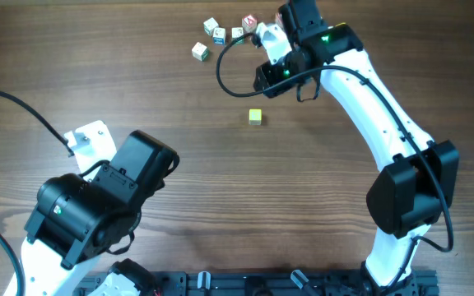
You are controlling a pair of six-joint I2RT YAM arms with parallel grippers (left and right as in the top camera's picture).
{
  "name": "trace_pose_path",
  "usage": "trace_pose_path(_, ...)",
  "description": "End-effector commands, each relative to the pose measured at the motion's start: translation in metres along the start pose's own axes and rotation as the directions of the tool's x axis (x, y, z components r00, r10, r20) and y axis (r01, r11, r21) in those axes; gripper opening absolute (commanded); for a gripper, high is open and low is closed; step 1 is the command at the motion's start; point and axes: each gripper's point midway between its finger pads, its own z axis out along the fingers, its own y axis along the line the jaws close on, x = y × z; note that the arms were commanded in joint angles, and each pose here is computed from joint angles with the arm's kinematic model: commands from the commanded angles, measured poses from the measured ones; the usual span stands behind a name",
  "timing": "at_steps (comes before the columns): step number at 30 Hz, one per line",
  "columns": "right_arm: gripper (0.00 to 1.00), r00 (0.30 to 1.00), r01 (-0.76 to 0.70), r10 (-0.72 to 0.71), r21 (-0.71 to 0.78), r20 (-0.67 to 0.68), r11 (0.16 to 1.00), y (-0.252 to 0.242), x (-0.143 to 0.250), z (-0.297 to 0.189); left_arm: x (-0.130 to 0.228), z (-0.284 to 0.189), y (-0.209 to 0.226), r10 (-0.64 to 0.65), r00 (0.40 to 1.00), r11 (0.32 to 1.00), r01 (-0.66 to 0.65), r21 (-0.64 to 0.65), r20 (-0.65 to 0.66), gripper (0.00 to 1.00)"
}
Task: Form a tower
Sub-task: 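Grasp the teal-edged H block with the right gripper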
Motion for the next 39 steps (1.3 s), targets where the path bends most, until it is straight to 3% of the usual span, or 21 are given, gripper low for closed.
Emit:
trace_pose_path(1,0.31,0.998,-0.044,0.044,-0.001,-0.048,0.999,0.000,0.015,0.002,0.000,0.000,0.002,-0.024,1.000,1.000,0.024,0.000,0.001,1.00)
trace_pose_path(5,0.32,0.961,-0.232,0.260,0.232,-0.097,0.945,-0.042,0.051,0.026,0.000,0.000,0.002,-0.024,1.000,1.000,0.024,0.001,0.001,1.00)
trace_pose_path(7,0.37,0.922,-0.359,0.386,0.308,-0.031,0.881,-0.059,0.060,0.040,0.000,0.000,0.002,-0.024,1.000,1.000,0.024,0.001,0.001,1.00)
trace_pose_path(11,0.37,0.793,-0.603,0.580,0.373,0.186,0.705,-0.091,0.077,0.073,0.000,0.000,0.002,-0.024,1.000,1.000,0.024,0.000,0.001,1.00)
trace_pose_path(17,0.38,0.724,-0.685,0.596,0.469,0.347,0.558,-0.125,0.110,0.085,0.000,0.000,0.002,-0.023,1.000,1.000,0.023,0.000,0.001,1.00)
trace_pose_path(20,0.45,0.706,-0.703,0.604,0.464,0.369,0.539,-0.127,0.114,0.088,0.000,0.000,0.002,-0.024,1.000,1.000,0.024,0.001,0.001,1.00)
trace_pose_path(23,0.53,0.629,-0.773,0.658,0.429,0.415,0.468,-0.128,0.122,0.092,0.000,0.000,0.002,-0.024,1.000,1.000,0.024,0.001,0.001,1.00)
trace_pose_path(27,0.62,0.628,-0.773,0.659,0.430,0.414,0.466,-0.128,0.123,0.092,0.000,0.000,0.002,-0.024,1.000,1.000,0.024,0.000,0.001,1.00)
trace_pose_path(30,0.93,0.632,-0.770,0.655,0.431,0.414,0.471,-0.129,0.123,0.092,0.000,0.000,0.002,-0.024,1.000,1.000,0.024,0.000,0.001,1.00)
trace_pose_path(31,0.99,0.633,-0.769,0.653,0.433,0.416,0.469,-0.129,0.123,0.091,0.000,0.000,0.002,-0.024,1.000,1.000,0.024,0.000,0.001,1.00)
trace_pose_path(35,1.00,0.639,-0.765,0.651,0.421,0.409,0.487,-0.124,0.117,0.083,0.000,0.000,0.002,-0.024,1.000,1.000,0.024,0.000,0.001,1.00)
trace_pose_path(39,1.00,0.697,-0.716,0.572,0.381,0.432,0.585,-0.109,0.088,0.035,0.000,0.000,0.002,-0.024,1.000,1.000,0.024,0.000,0.001,1.00)
